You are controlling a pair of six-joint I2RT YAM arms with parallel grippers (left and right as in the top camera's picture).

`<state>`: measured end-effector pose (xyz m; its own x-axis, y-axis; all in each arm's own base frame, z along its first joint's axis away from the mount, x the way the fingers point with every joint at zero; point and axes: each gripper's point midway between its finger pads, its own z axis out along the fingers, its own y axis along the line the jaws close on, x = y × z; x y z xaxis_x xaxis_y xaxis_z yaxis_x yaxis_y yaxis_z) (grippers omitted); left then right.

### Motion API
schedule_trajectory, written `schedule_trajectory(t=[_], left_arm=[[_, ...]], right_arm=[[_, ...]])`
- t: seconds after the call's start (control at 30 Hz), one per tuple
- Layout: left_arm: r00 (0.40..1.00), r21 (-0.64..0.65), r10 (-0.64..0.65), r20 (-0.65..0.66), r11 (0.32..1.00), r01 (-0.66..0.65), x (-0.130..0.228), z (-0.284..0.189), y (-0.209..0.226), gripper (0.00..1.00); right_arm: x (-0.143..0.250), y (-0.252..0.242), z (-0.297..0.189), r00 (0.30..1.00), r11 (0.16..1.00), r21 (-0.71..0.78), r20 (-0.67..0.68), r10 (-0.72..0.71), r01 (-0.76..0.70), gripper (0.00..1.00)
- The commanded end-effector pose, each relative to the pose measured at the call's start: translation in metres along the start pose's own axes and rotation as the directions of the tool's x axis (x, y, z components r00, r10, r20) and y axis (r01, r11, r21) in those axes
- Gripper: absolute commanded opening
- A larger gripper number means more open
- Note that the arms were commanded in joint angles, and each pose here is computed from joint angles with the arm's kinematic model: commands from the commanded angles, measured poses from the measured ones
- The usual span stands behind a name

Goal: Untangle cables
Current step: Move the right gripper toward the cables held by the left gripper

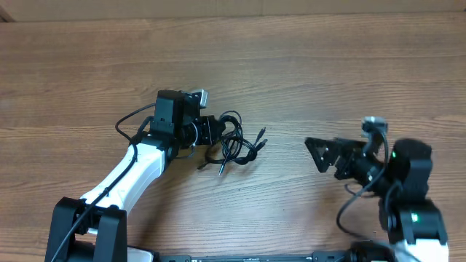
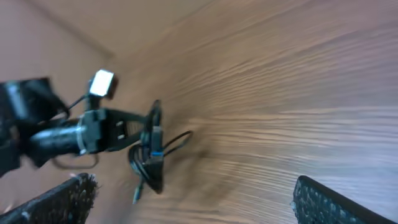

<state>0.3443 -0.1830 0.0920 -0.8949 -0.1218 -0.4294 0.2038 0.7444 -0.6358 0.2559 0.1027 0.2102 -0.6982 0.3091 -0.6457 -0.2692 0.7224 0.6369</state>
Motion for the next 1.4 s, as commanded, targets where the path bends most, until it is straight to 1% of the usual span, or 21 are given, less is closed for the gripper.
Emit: schedule_trajectory(t=[0.0, 0.03, 0.1, 0.17, 0.23, 0.27, 0.33, 0.37, 0.4, 0.43, 0.63, 0.67, 0.83, 0.87, 0.9, 1.1, 1.13, 1.17, 1.27, 1.33, 1.37], left_arm=[[0.999, 0.204, -0.013, -0.051, 0.979, 0.023, 0.001, -0.010, -0.042, 0.04], [0.996, 0.228, -0.047, -0.073, 0.972, 0.063, 0.004, -0.011, -0.047, 0.04], [0.975, 0.240, -0.183, -0.125, 0.948, 0.209, 0.006, -0.012, -0.052, 0.04], [0.942, 0.224, -0.300, -0.152, 0.917, 0.329, 0.006, -0.012, -0.052, 0.04], [0.908, 0.209, -0.384, -0.167, 0.886, 0.413, 0.005, -0.012, -0.052, 0.04], [0.878, 0.198, -0.443, -0.183, 0.858, 0.474, 0.005, -0.012, -0.052, 0.04], [0.850, 0.189, -0.483, -0.209, 0.833, 0.520, 0.009, -0.011, -0.057, 0.04], [0.849, 0.192, -0.480, -0.221, 0.832, 0.521, 0.011, -0.010, -0.060, 0.04], [0.847, 0.198, -0.471, -0.247, 0.831, 0.520, 0.016, -0.009, -0.068, 0.04], [0.848, 0.200, -0.462, -0.260, 0.833, 0.515, 0.020, -0.007, -0.072, 0.04], [0.827, 0.190, -0.461, -0.321, 0.825, 0.533, 0.037, 0.000, -0.092, 0.04], [0.828, 0.190, -0.457, -0.326, 0.826, 0.531, 0.039, 0.000, -0.094, 0.04], [0.829, 0.192, -0.452, -0.328, 0.828, 0.527, 0.040, 0.001, -0.096, 0.04], [0.829, 0.192, -0.452, -0.328, 0.828, 0.527, 0.040, 0.001, -0.096, 0.04], [0.827, 0.190, -0.456, -0.329, 0.825, 0.531, 0.040, 0.001, -0.096, 0.04], [0.829, 0.192, -0.448, -0.335, 0.829, 0.525, 0.042, 0.002, -0.099, 0.04], [0.828, 0.188, -0.450, -0.335, 0.829, 0.527, 0.043, 0.003, -0.101, 0.04], [0.823, 0.184, -0.457, -0.337, 0.826, 0.533, 0.044, 0.004, -0.101, 0.04], [0.825, 0.178, -0.461, -0.326, 0.828, 0.533, 0.043, 0.005, -0.099, 0.04], [0.825, 0.178, -0.460, -0.327, 0.828, 0.532, 0.043, 0.005, -0.100, 0.04], [0.825, 0.179, -0.460, -0.328, 0.828, 0.532, 0.043, 0.005, -0.100, 0.04]], right_arm=[[0.002, 0.050, 0.002, 0.993, 0.945, -0.325, -0.095, -0.069, 0.034, 1.00], [0.003, 0.055, 0.004, 0.991, 0.926, -0.376, -0.112, -0.077, 0.030, 1.00], [0.007, 0.059, 0.008, 0.985, 0.899, -0.437, -0.144, -0.095, 0.023, 0.97], [0.015, 0.064, 0.011, 0.974, 0.871, -0.485, -0.149, -0.168, 0.076, 0.91], [0.023, 0.071, 0.013, 0.961, 0.844, -0.519, -0.141, -0.238, 0.134, 0.89], [0.031, 0.080, 0.014, 0.942, 0.809, -0.553, -0.123, -0.313, 0.197, 0.86], [0.037, 0.084, 0.019, 0.926, 0.799, -0.552, -0.117, -0.358, 0.239, 0.82], [0.037, 0.082, 0.021, 0.925, 0.808, -0.535, -0.120, -0.360, 0.245, 0.80], [0.037, 0.078, 0.026, 0.924, 0.826, -0.501, -0.122, -0.363, 0.259, 0.75], [0.037, 0.077, 0.027, 0.923, 0.830, -0.492, -0.122, -0.364, 0.262, 0.72], [0.037, 0.077, 0.027, 0.923, 0.830, -0.491, -0.122, -0.364, 0.263, 0.59], [0.037, 0.077, 0.027, 0.923, 0.831, -0.491, -0.122, -0.364, 0.262, 0.55], [0.037, 0.077, 0.027, 0.923, 0.830, -0.492, -0.122, -0.364, 0.263, 0.20], [0.037, 0.077, 0.027, 0.923, 0.830, -0.492, -0.121, -0.365, 0.263, 0.17], [0.037, 0.077, 0.027, 0.923, 0.830, -0.492, -0.121, -0.365, 0.263, 0.15], [0.037, 0.077, 0.027, 0.923, 0.830, -0.492, -0.121, -0.365, 0.263, 0.15], [0.037, 0.077, 0.027, 0.923, 0.830, -0.492, -0.121, -0.365, 0.263, 0.07], [0.037, 0.077, 0.027, 0.923, 0.830, -0.492, -0.122, -0.364, 0.263, 0.04], [0.037, 0.077, 0.027, 0.923, 0.831, -0.491, -0.123, -0.364, 0.262, 0.04], [0.034, 0.069, 0.032, 0.928, 0.857, -0.443, -0.127, -0.350, 0.263, 0.04], [0.031, 0.060, 0.036, 0.938, 0.889, -0.387, -0.137, -0.320, 0.246, 0.04]])
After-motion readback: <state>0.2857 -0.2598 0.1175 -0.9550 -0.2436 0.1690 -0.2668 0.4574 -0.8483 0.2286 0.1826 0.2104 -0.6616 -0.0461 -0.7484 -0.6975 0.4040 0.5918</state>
